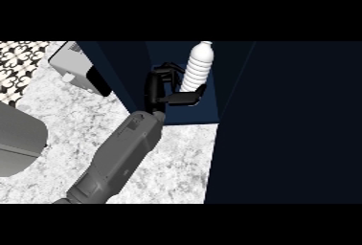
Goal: Pick up the bottled water, place it into the cabinet and close the cabinet
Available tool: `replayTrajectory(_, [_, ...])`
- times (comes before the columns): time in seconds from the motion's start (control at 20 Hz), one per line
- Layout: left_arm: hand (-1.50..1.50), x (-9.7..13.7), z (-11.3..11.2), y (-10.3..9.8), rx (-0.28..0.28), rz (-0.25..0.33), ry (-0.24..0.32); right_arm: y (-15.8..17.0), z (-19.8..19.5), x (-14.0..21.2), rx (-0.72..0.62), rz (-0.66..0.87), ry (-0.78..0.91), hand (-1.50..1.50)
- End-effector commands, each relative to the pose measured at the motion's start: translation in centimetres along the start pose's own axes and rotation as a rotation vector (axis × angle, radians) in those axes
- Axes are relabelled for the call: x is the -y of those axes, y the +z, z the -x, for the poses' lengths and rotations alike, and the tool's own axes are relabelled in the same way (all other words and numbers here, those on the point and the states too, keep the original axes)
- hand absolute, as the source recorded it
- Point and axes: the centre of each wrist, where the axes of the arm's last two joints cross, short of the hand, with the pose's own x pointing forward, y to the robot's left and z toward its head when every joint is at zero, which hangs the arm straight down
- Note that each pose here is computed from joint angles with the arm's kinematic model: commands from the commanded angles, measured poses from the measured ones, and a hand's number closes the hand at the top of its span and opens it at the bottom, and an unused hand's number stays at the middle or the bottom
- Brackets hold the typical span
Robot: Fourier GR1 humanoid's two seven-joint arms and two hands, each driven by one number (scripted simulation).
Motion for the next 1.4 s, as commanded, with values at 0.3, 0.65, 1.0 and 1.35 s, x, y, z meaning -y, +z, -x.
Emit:
replayTrajectory(0.3, [1.5, -1.2, 1.0, -2.6, 0.007, -0.099, -0.166, 0.9, -1.4, 0.3, 0.035, 0.008, -0.021, -1.5])
replayTrajectory(0.65, [1.5, -1.7, 1.1, -3.4, 0.047, -0.119, -0.243, 0.7, 0.1, 1.0, 0.035, -0.016, -0.001, -1.5])
replayTrajectory(1.0, [-1.5, -2.9, 0.9, -4.3, 0.044, -0.117, -0.28, 1.3, -0.6, 1.1, 0.039, -0.039, -0.022, -1.5])
replayTrajectory(1.35, [-1.5, -2.1, 0.9, -3.9, 0.067, -0.12, -0.229, 0.7, -1.4, 0.9, 0.067, -0.047, -0.021, -1.5])
